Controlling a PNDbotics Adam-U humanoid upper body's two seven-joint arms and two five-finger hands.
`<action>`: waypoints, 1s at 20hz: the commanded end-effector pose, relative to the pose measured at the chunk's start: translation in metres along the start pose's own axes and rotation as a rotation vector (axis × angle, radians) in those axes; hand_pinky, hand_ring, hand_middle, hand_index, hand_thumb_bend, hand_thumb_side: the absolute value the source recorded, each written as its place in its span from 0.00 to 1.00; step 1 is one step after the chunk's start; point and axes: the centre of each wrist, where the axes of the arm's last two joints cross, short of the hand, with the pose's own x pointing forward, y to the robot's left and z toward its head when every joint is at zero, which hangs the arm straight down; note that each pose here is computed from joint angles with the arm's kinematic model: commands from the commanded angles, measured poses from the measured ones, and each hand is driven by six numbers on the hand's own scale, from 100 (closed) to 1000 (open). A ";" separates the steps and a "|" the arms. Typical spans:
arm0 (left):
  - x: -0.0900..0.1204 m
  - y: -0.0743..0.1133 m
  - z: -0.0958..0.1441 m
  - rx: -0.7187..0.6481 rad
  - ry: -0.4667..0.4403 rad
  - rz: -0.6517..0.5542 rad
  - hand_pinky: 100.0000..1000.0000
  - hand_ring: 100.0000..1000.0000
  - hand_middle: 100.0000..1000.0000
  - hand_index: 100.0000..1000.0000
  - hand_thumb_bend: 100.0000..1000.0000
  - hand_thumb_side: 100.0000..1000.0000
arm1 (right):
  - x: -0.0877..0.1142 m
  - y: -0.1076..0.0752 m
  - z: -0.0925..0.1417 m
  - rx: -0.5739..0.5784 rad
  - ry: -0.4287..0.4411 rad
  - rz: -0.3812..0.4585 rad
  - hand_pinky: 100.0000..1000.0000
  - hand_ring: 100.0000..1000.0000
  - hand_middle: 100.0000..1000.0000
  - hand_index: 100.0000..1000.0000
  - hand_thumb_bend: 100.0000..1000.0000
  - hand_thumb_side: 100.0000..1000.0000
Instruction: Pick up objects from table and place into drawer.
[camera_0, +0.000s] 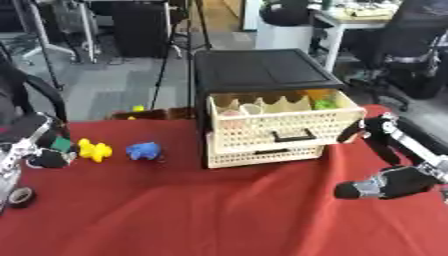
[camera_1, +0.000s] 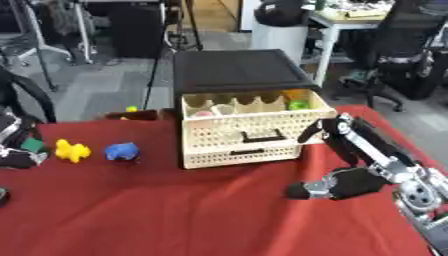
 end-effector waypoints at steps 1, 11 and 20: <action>0.018 0.032 -0.001 0.055 -0.081 0.005 0.39 0.24 0.20 0.40 0.00 0.00 | 0.000 -0.007 0.000 -0.009 0.000 0.016 0.00 0.00 0.00 0.62 1.00 0.60; 0.082 0.049 -0.008 0.074 -0.295 0.143 0.39 0.24 0.20 0.40 0.00 0.00 | 0.000 -0.003 -0.001 0.003 -0.004 0.002 0.00 0.00 0.00 0.62 1.00 0.59; 0.128 0.043 -0.015 0.086 -0.394 0.235 0.39 0.24 0.20 0.40 0.00 0.02 | 0.003 -0.001 -0.004 0.011 -0.026 -0.009 0.00 0.00 0.00 0.62 1.00 0.59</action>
